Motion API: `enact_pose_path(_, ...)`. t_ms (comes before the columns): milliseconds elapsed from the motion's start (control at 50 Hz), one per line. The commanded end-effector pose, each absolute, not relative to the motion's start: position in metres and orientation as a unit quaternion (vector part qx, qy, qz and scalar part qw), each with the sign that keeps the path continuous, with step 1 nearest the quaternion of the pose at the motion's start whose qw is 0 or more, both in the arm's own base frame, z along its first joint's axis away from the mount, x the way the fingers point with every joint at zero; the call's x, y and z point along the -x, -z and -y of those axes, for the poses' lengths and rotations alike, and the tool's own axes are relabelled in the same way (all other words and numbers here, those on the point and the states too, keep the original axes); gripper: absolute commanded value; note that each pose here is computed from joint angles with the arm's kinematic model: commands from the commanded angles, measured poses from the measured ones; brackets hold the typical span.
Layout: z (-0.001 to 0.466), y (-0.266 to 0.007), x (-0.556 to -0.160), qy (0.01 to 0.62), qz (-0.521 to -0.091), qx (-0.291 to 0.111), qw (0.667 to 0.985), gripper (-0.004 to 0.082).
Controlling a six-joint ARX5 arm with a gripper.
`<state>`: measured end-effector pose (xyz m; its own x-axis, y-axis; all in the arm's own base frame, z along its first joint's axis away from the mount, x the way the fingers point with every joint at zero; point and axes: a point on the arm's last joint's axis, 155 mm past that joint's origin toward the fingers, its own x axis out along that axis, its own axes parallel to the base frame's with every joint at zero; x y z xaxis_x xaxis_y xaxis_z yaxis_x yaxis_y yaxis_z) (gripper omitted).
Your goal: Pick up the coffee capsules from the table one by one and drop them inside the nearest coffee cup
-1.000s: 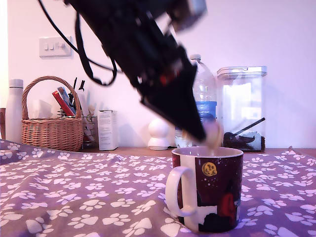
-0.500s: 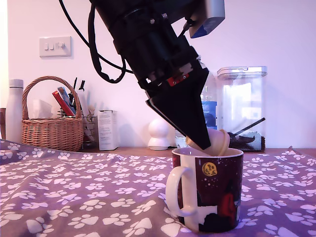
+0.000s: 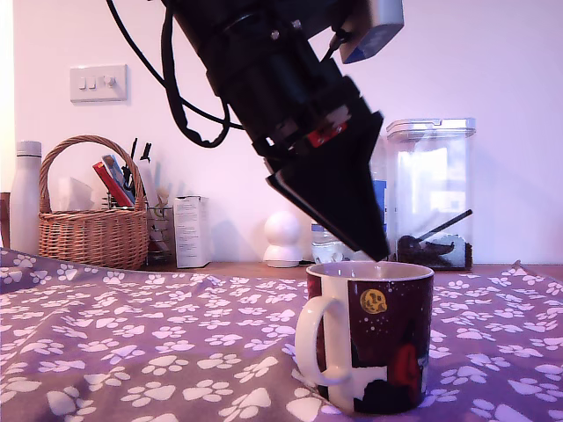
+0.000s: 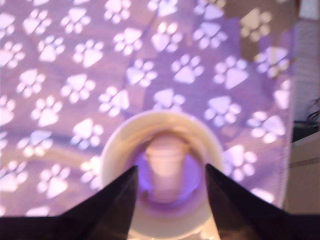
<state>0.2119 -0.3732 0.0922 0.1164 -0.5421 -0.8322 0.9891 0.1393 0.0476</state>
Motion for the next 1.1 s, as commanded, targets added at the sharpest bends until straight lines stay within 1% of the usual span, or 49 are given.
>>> enact_pose_path(0, 0.376, -0.083, -0.209, 0.576, -0.351, -0.323, 0.664, 0.0392)
enact_pose_path(60, 0.377, -0.084, -0.208, 0.58, -0.349, -0.318, 0.664, 0.0381)
enact_pose_path(120, 0.38, -0.087, -0.208, 0.586, -0.347, -0.309, 0.664, 0.0327)
enact_pose_path(200, 0.383, -0.092, -0.211, 0.591, -0.341, -0.294, 0.669, 0.0205)
enact_pose_path(340, 0.384, -0.112, -0.218, 0.602, -0.32, -0.265, 0.682, -0.0026)
enact_pose_path(420, 0.382, -0.124, -0.224, 0.603, -0.3, -0.251, 0.695, -0.0021)
enact_pose_path(540, 0.373, -0.145, -0.242, 0.588, -0.269, -0.222, 0.73, -0.0021)
enact_pose_path(560, 0.371, -0.148, -0.245, 0.583, -0.268, -0.212, 0.737, -0.0021)
enact_pose_path(600, 0.368, -0.154, -0.251, 0.577, -0.255, -0.206, 0.748, -0.0021)
enact_pose_path(620, 0.366, -0.157, -0.254, 0.571, -0.253, -0.196, 0.756, -0.0021)
enact_pose_path(740, 0.355, -0.171, -0.275, 0.548, -0.221, -0.172, 0.788, -0.0021)
enact_pose_path(780, 0.351, -0.174, -0.282, 0.535, -0.217, -0.156, 0.801, -0.0021)
enact_pose_path(880, 0.341, -0.177, -0.294, 0.513, -0.203, -0.134, 0.823, -0.0021)
enact_pose_path(940, 0.334, -0.178, -0.305, 0.492, -0.191, -0.123, 0.841, -0.0021)
enact_pose_path(960, 0.331, -0.178, -0.308, 0.482, -0.192, -0.112, 0.847, -0.0021)
enact_pose_path(1040, 0.318, -0.176, -0.319, 0.449, -0.186, -0.09, 0.869, -0.0021)
enact_pose_path(1080, 0.31, -0.175, -0.326, 0.432, -0.178, -0.088, 0.88, -0.0021)
